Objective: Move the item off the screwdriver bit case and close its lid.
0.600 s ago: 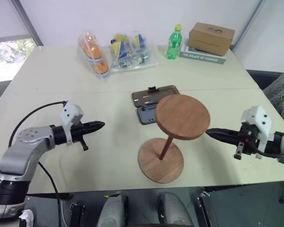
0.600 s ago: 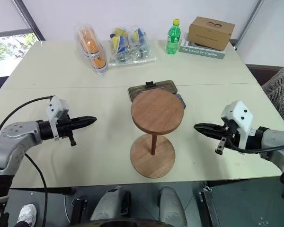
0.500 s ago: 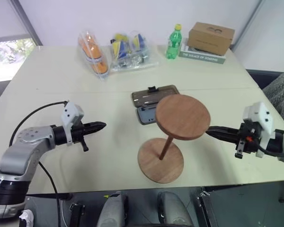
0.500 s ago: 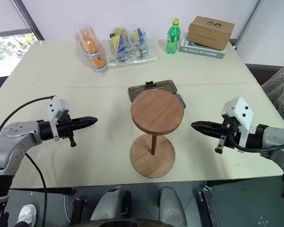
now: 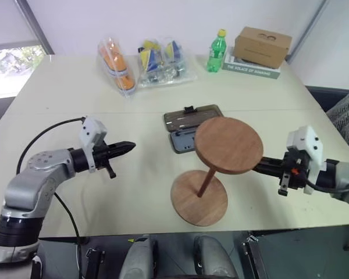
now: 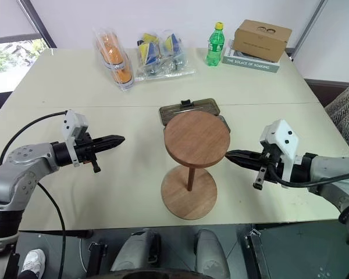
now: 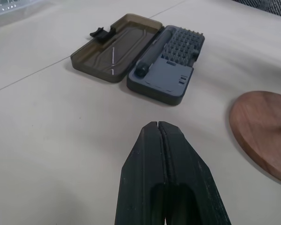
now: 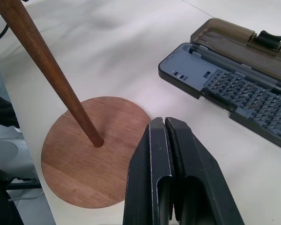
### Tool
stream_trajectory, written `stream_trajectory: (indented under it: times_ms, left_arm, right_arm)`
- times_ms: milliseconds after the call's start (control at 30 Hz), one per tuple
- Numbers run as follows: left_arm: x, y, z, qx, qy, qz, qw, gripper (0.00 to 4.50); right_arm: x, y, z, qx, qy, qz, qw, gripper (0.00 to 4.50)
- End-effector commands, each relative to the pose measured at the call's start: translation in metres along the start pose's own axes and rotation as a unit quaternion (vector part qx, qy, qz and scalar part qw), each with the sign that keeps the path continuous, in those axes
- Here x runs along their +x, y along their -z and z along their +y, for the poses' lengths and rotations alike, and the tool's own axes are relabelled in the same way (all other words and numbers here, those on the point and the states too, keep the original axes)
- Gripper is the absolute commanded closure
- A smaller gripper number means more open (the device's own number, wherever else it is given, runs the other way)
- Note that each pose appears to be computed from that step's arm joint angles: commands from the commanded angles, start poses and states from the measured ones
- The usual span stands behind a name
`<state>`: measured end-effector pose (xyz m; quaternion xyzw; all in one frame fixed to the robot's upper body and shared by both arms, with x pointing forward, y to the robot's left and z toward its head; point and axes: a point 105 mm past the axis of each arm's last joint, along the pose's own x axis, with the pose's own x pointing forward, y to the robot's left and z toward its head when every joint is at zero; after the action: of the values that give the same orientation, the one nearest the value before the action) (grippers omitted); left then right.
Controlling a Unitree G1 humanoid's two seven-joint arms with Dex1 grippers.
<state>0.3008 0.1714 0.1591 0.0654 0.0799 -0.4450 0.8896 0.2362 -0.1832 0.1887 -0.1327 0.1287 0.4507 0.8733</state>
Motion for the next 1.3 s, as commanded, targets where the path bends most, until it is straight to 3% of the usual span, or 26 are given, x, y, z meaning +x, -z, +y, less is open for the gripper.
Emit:
stream_trajectory:
  times_ms: [33, 400, 567, 600, 800, 1300]
  left_arm:
    - [-0.001, -0.01, -0.002, 0.013, 0.0, -0.015, 1.0, 4.5]
    - [0.002, -0.009, -0.005, 0.013, 0.004, -0.011, 1.0, 4.5]
    - [0.004, -0.009, -0.005, 0.012, 0.005, -0.012, 1.0, 4.5]
    - [0.004, -0.009, -0.006, 0.011, 0.006, -0.012, 1.0, 4.5]
    - [0.006, -0.006, -0.009, 0.01, 0.015, -0.006, 1.0, 4.5]
    - [0.009, -0.005, -0.007, 0.013, 0.021, -0.001, 1.0, 4.5]
  right_arm:
    - [0.0, -0.006, 0.003, -0.017, -0.002, -0.009, 1.0, 4.46]
    - [0.003, -0.005, -0.003, -0.02, 0.01, -0.01, 1.0, 4.46]
    - [0.001, 0.0, 0.004, 0.012, -0.012, -0.011, 1.0, 2.98]
    - [0.001, 0.003, 0.006, 0.013, -0.016, -0.005, 1.0, 2.87]
    - [-0.005, 0.014, 0.036, 0.026, -0.073, 0.021, 0.997, 0.01]
    - [0.021, -0.017, 0.055, 0.029, -0.093, -0.061, 0.993, 0.01]
